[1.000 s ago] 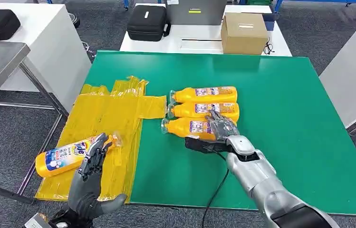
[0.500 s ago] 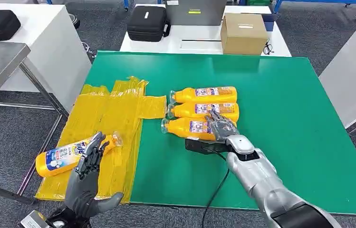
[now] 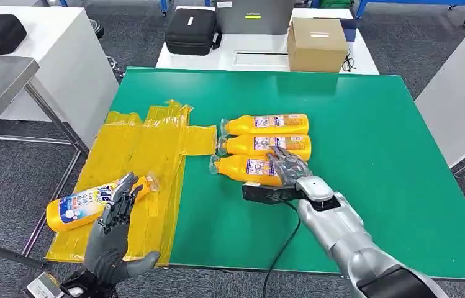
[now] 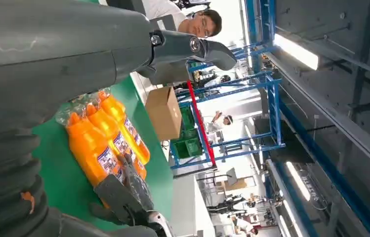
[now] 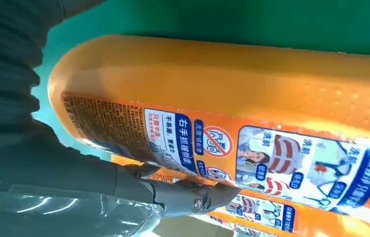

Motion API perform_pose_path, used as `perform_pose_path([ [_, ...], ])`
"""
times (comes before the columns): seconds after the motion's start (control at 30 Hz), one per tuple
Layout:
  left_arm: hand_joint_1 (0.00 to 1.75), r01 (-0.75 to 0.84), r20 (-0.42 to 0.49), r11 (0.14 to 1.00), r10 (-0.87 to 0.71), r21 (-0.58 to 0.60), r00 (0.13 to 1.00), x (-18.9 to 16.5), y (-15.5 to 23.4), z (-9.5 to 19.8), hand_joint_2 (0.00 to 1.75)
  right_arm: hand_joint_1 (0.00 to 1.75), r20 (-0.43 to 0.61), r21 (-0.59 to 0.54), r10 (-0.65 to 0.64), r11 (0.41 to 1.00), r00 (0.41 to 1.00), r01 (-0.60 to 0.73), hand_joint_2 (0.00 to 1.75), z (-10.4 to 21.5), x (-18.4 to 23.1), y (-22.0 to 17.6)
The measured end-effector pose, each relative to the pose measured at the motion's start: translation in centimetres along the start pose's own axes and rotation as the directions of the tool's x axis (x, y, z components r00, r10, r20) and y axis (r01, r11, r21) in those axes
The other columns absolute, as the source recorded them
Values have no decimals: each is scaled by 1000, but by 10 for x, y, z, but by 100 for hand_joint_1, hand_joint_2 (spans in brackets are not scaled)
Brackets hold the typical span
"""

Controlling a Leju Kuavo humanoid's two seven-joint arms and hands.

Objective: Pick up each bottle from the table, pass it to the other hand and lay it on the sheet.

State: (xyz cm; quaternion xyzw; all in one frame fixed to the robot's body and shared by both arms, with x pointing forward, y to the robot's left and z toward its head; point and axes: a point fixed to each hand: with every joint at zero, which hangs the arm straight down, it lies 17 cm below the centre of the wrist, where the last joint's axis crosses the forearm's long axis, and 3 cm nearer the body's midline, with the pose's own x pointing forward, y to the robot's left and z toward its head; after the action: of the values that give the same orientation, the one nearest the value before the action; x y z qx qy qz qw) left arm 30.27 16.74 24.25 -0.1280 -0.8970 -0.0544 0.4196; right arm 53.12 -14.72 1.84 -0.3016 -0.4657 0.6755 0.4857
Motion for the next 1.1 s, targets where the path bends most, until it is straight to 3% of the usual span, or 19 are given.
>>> perform_pose_path([
  [1.1,0,-30,-16,999,30,14,999,-12,7,-1,175,0,4,-10,154,988,988,-154,175,44,-30,13],
])
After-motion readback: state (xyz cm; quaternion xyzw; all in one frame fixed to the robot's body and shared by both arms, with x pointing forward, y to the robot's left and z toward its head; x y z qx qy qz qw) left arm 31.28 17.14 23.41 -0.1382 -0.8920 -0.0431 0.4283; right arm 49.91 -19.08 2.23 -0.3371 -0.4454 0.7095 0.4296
